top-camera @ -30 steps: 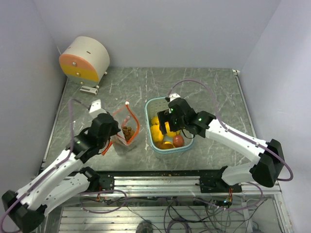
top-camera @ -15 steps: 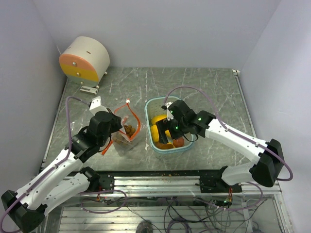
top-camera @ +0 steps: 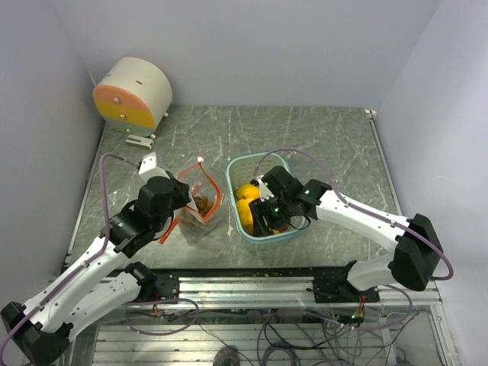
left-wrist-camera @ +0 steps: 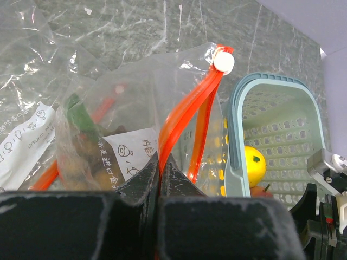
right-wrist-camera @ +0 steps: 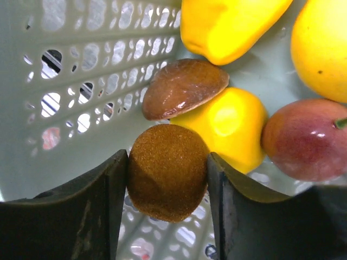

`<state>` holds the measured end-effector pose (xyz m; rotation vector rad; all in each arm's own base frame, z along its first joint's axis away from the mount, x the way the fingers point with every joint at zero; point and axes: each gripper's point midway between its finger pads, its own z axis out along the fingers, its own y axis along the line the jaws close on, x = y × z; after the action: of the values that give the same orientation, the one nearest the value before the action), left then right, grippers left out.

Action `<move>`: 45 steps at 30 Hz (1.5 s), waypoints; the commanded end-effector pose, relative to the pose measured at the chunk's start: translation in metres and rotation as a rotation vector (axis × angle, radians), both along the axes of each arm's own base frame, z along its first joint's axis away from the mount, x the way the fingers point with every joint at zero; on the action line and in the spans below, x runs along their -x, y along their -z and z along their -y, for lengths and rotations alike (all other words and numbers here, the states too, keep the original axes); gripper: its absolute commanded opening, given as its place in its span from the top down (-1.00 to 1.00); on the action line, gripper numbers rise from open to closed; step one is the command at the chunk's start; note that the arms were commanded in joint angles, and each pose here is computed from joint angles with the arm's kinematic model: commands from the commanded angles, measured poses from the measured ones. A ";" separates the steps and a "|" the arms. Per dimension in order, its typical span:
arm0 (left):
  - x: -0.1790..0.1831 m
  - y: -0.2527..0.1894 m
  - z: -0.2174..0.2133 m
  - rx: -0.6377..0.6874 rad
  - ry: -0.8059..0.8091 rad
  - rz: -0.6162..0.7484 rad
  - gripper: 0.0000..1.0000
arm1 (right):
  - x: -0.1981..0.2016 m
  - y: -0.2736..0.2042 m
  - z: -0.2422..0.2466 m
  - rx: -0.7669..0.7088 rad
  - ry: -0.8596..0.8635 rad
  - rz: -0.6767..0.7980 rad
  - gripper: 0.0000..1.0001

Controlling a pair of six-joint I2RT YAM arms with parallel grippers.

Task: Place the food in the zip-top bag and seal the zipper
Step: Pick up the fake fruit from the bin, then place the fake fruit in the zipper food storage bag.

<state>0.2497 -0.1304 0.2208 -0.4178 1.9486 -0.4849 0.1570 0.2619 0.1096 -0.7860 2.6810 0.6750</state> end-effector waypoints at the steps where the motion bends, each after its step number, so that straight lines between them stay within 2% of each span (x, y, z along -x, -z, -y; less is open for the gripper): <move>1: -0.003 -0.006 0.000 0.028 -0.016 0.025 0.86 | 0.000 0.003 -0.001 -0.008 -0.013 -0.002 0.21; 3: -0.002 -0.006 0.000 0.031 -0.018 0.025 0.86 | -0.004 -0.001 0.001 0.006 0.006 0.020 0.59; 4: -0.002 -0.006 -0.001 0.031 -0.020 0.025 0.86 | -0.009 -0.005 0.004 0.015 0.023 0.044 0.70; 8: 0.001 -0.009 -0.006 0.035 -0.032 0.033 0.86 | -0.032 -0.041 0.005 0.001 0.076 0.162 0.89; 12: 0.004 -0.011 -0.011 0.041 -0.045 0.042 0.86 | -0.052 -0.094 -0.003 -0.089 0.106 0.295 0.94; 16: 0.006 -0.013 -0.013 0.045 -0.048 0.046 0.86 | -0.057 -0.131 -0.017 -0.204 0.093 0.355 0.98; 25: 0.003 -0.011 -0.002 0.071 -0.020 0.040 0.86 | -0.048 -0.209 -0.100 -0.696 -0.100 0.373 0.99; 29: 0.003 -0.011 0.001 0.079 -0.008 0.035 0.86 | -0.061 -0.207 -0.127 -0.761 -0.115 0.378 0.99; 33: 0.005 -0.016 0.001 0.094 -0.005 0.042 0.86 | -0.076 -0.184 -0.152 -0.717 -0.092 0.388 0.97; 38: 0.008 -0.021 -0.003 0.109 -0.012 0.052 0.86 | -0.088 -0.147 -0.172 -0.644 -0.059 0.380 0.71; 40: 0.010 -0.023 -0.003 0.115 -0.012 0.055 0.86 | -0.092 -0.135 -0.176 -0.609 -0.041 0.387 0.46; 45: 0.012 -0.022 -0.003 0.127 -0.005 0.048 0.86 | -0.106 -0.122 -0.174 -0.564 0.020 0.430 -0.35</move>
<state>0.2398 -0.1248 0.2345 -0.4795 1.8921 -0.5641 0.2422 0.4332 0.2084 -0.7251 2.0640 1.1079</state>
